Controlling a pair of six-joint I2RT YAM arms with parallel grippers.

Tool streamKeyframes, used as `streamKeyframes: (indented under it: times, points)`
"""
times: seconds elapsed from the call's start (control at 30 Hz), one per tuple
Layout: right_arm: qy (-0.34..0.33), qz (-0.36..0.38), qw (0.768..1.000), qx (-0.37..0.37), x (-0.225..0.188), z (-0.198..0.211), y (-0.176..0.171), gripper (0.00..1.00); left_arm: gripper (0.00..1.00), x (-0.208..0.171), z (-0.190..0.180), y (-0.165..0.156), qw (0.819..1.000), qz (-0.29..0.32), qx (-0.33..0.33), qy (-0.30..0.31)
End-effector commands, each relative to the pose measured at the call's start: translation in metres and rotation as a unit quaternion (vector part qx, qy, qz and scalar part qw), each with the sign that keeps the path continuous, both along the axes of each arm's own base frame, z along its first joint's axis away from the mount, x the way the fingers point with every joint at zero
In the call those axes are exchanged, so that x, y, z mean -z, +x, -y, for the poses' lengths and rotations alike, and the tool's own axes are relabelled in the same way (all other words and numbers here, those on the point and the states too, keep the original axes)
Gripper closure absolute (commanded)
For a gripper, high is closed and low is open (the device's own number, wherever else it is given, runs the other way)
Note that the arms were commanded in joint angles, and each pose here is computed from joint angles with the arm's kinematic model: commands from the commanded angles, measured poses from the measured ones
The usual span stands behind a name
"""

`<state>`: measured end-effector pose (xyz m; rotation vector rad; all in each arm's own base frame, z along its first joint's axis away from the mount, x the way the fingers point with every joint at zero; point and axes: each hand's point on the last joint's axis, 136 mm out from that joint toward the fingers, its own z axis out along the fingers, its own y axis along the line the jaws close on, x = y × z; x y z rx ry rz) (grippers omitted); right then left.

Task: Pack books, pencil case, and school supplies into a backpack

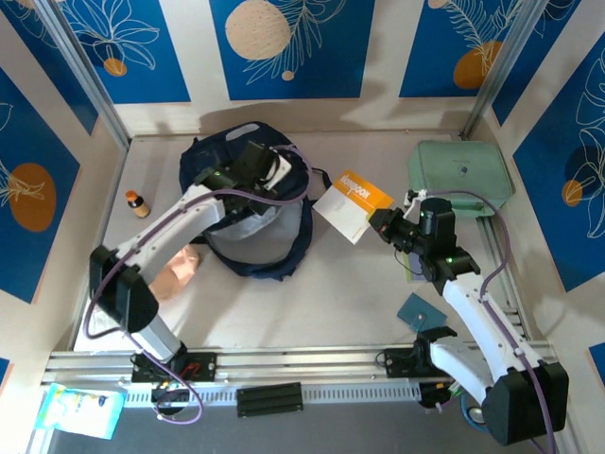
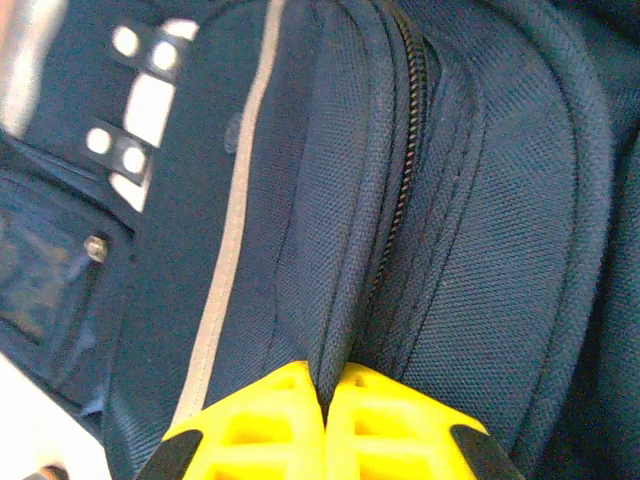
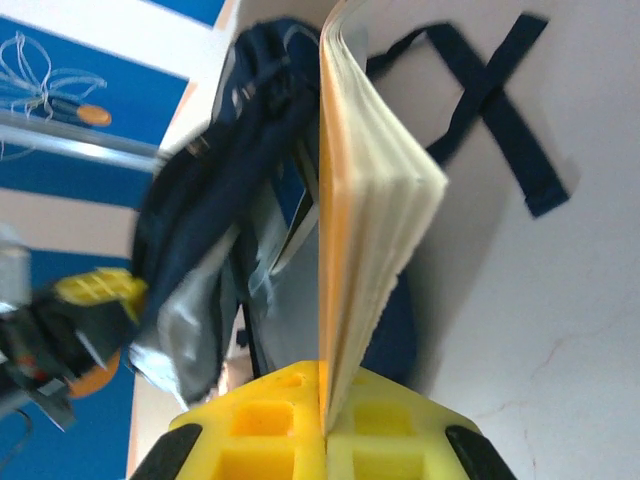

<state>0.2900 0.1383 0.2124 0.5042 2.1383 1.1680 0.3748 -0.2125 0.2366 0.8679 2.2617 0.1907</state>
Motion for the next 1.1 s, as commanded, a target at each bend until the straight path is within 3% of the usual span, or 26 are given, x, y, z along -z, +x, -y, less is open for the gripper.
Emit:
streamKeyframes:
  times: [0.0, 0.27, 0.6, 0.83, 1.07]
  points:
    - [0.061, 0.017, 0.995, -0.08, -0.015, -0.028, -0.012, 1.0, 1.0, -0.068, 0.012, 0.02, 0.99, 0.106, -0.021, -0.086]
    - [0.07, 0.007, 0.989, -0.129, -0.011, -0.082, -0.004, 1.0, 1.0, -0.088, 0.025, 0.032, 0.984, 0.127, -0.018, -0.122]
    - [0.093, 0.031, 0.988, -0.123, -0.015, -0.157, 0.073, 1.0, 1.0, -0.096, 0.026, 0.033, 0.983, 0.13, -0.021, -0.128]
    - [0.062, -0.02, 0.997, -0.038, 0.038, -0.184, 0.133, 1.0, 1.0, -0.101, 0.027, 0.031, 0.982, 0.129, -0.018, -0.138]
    - [0.052, -0.024, 0.998, 0.009, 0.083, -0.22, 0.171, 1.0, 1.0, -0.111, 0.028, 0.035, 0.979, 0.141, -0.014, -0.144]
